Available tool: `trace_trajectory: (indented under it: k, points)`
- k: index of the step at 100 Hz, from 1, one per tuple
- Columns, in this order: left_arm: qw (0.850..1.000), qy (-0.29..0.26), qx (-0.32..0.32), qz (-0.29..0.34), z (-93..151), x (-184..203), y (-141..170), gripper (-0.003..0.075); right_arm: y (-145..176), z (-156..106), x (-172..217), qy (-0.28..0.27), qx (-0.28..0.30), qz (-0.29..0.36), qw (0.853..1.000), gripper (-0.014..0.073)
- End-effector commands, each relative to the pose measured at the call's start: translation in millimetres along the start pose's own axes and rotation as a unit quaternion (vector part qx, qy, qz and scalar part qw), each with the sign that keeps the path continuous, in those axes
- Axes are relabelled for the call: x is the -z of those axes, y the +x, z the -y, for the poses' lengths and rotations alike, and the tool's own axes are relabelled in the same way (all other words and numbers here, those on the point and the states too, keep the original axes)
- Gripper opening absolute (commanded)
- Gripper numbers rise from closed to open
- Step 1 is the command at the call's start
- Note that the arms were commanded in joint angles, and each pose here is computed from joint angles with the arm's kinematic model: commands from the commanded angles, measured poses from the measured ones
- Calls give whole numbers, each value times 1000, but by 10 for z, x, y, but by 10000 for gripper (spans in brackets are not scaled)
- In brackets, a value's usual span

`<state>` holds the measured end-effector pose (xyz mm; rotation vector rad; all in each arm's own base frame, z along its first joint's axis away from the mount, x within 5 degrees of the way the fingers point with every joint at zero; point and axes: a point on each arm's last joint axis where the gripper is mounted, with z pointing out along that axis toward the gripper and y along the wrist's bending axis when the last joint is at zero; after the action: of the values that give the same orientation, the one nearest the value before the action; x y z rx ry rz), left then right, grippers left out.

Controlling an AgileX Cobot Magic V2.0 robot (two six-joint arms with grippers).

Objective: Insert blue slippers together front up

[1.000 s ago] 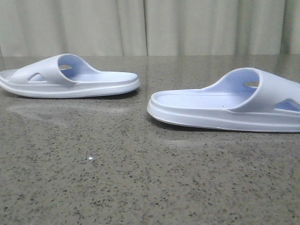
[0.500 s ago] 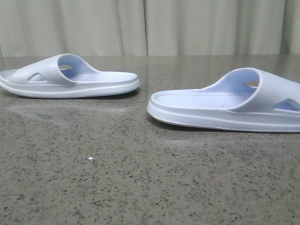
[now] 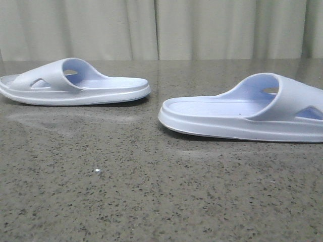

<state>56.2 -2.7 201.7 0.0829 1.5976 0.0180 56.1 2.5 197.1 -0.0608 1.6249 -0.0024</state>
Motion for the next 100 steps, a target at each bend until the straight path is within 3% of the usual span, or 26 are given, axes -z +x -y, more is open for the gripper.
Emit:
trace_trajectory:
  k: [1,22,39,55,65,70,80,91,100]
  points:
    - [999,-3,6,52,-6,24,-62,15,-22,8,8,5,7,43,999,-78]
    - [998,-2,22,53,-6,24,-64,15,-32,6,9,3,-21,49,999,-78]
    - [989,4,132,65,-8,26,-85,15,-45,3,11,-4,-116,56,992,-78]
    - [961,6,265,82,-30,31,-114,15,-78,13,15,-9,-240,71,968,-78]
    - [929,11,361,84,-38,34,-128,15,-128,10,27,-16,-284,75,956,-78]
    - [920,18,384,83,-30,42,-163,15,-184,0,41,-24,-287,75,955,-78]
    - [927,46,366,66,22,67,-289,15,-351,-30,68,-41,-275,67,958,-78]
    - [950,57,302,53,39,65,-570,15,-522,-63,24,-52,-247,23,967,-78]
    - [969,67,239,-4,70,-18,-778,15,-651,-88,-98,-57,-237,-37,969,-78]
